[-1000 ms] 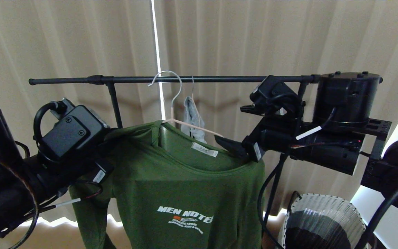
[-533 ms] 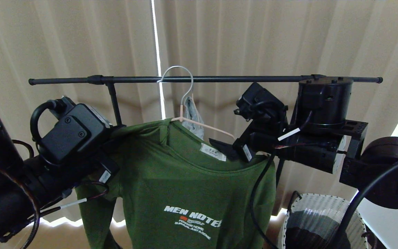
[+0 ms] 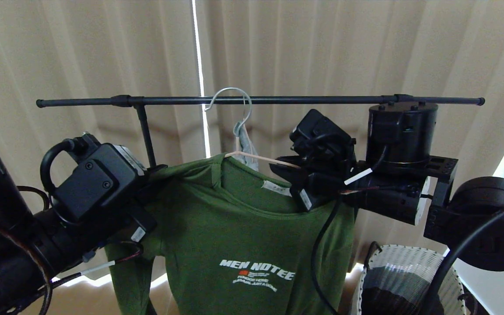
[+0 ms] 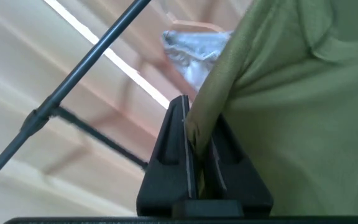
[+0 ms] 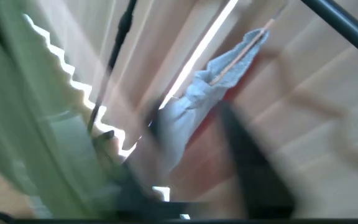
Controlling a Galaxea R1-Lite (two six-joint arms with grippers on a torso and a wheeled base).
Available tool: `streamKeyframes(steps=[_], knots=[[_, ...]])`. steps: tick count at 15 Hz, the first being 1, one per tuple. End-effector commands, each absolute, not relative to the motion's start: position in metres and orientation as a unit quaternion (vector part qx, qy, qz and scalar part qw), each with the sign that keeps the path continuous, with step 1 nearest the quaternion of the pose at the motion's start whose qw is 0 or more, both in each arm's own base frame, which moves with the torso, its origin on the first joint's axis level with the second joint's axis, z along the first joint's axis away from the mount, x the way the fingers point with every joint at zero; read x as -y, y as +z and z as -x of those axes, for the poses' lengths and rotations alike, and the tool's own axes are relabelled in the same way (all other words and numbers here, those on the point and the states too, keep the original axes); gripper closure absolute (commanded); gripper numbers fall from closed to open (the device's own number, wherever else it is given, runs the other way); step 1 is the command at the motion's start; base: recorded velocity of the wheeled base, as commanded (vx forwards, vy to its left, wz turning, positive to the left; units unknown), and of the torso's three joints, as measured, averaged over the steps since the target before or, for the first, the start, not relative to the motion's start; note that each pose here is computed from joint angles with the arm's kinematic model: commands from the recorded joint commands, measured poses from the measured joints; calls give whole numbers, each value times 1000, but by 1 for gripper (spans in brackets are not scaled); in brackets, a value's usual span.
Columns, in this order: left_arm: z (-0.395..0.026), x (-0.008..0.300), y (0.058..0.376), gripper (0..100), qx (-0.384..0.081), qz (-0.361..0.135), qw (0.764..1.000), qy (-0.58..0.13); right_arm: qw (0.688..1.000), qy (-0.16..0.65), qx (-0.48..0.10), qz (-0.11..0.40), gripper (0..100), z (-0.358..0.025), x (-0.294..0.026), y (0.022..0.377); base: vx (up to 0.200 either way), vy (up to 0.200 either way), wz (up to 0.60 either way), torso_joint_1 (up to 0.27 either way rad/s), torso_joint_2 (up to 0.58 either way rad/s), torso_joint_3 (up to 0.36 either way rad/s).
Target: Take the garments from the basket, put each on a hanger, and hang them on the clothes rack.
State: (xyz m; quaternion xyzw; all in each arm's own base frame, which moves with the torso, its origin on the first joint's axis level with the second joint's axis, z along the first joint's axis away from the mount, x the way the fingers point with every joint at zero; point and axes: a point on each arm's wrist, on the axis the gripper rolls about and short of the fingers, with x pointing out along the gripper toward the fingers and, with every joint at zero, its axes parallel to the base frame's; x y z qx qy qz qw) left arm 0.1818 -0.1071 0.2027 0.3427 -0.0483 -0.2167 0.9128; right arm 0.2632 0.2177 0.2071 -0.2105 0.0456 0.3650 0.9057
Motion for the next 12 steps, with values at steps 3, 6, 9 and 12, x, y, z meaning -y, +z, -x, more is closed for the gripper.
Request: streamKeyframes(steps=[3,6,9,12], knots=[[-181,106,200,100,44,-344,913,-217,907,365,-40,208,100,-261,-217,209,0,0,0,0,0,0],[-180,105,200,100,40,-333,917,-217,909,360,-31,206,100,-258,-215,216,0,0,0,0,0,0],[-180,106,201,0,42,-310,921,-232,912,356,-29,204,100,-258,-214,217,0,0,0,0,0,0],[-177,104,201,0,39,-292,927,-231,915,349,-24,202,100,-255,-210,222,0,0,0,0,0,0]])
